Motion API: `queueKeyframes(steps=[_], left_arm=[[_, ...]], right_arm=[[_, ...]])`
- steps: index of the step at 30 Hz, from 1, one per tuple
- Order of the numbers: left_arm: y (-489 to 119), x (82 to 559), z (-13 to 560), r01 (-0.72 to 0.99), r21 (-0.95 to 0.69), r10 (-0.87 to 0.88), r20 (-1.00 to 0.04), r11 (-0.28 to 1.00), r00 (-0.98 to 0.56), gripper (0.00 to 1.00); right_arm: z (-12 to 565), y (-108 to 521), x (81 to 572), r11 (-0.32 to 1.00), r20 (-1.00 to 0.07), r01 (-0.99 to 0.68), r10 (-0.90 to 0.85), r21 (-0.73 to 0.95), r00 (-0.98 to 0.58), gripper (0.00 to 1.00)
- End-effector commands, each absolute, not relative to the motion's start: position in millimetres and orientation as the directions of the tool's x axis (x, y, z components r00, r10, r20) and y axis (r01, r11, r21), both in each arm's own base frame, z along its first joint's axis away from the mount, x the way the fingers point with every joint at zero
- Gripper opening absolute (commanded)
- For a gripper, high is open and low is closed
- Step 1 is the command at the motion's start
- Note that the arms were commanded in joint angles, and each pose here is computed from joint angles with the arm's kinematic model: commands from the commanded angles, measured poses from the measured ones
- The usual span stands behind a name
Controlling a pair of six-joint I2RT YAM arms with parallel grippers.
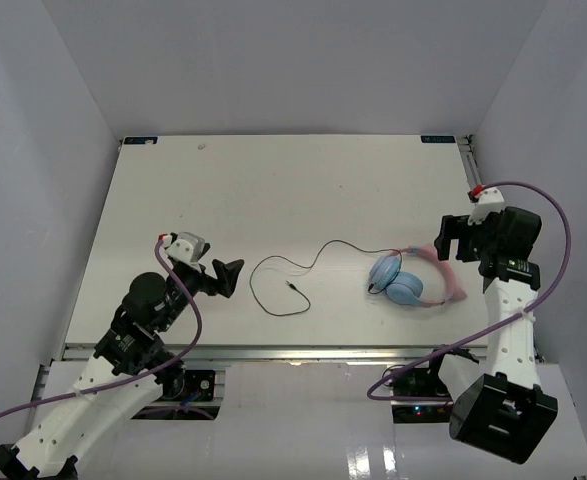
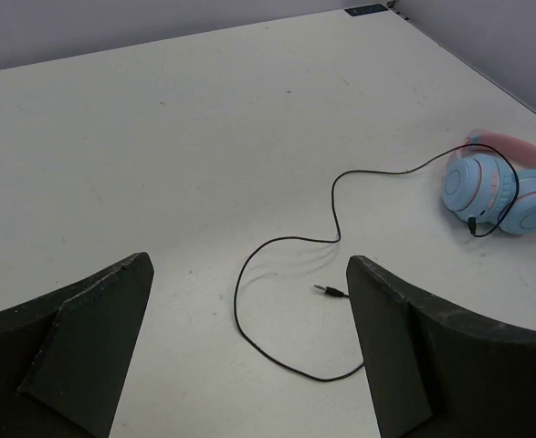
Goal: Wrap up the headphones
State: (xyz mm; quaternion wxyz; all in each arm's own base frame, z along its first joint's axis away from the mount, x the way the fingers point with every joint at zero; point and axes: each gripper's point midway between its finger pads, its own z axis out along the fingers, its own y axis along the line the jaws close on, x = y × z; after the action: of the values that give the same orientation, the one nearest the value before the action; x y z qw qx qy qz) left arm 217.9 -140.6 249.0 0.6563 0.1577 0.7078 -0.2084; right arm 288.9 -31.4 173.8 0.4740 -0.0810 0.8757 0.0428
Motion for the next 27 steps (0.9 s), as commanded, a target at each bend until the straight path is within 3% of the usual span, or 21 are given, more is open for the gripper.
queueKeyframes(steps=[1, 4, 6, 19, 27], left_arm=[[-140, 218, 250, 0.5, -0.082, -0.052, -0.996, 0.862, -0.074, 0.98], [-139, 216, 253, 0.5, -0.082, -0.059, -0.996, 0.862, -0.062, 0.98], [-138, 215, 255, 0.5, -0.082, -0.064, -0.997, 0.862, -0.053, 0.98], [-139, 212, 257, 0.518, -0.079, -0.069, -0.997, 0.852, -0.038, 0.98], [-141, 212, 257, 0.526, -0.077, -0.067, -0.997, 0.847, -0.038, 0.98]], right_arm=[[169, -27, 294, 0.976, -0.847, -0.217, -0.112, 0.004, -0.52, 0.9], [150, -1, 270, 0.831, -0.792, -0.55, -0.392, -0.085, -0.469, 0.9], [135, 2, 264, 0.789, -0.761, -0.611, -0.438, -0.069, -0.479, 0.9], [81, -54, 290, 0.876, -0.593, -0.468, -0.439, -0.115, -0.675, 1.0], [58, -66, 306, 0.896, -0.571, -0.426, -0.415, -0.123, -0.708, 0.89]])
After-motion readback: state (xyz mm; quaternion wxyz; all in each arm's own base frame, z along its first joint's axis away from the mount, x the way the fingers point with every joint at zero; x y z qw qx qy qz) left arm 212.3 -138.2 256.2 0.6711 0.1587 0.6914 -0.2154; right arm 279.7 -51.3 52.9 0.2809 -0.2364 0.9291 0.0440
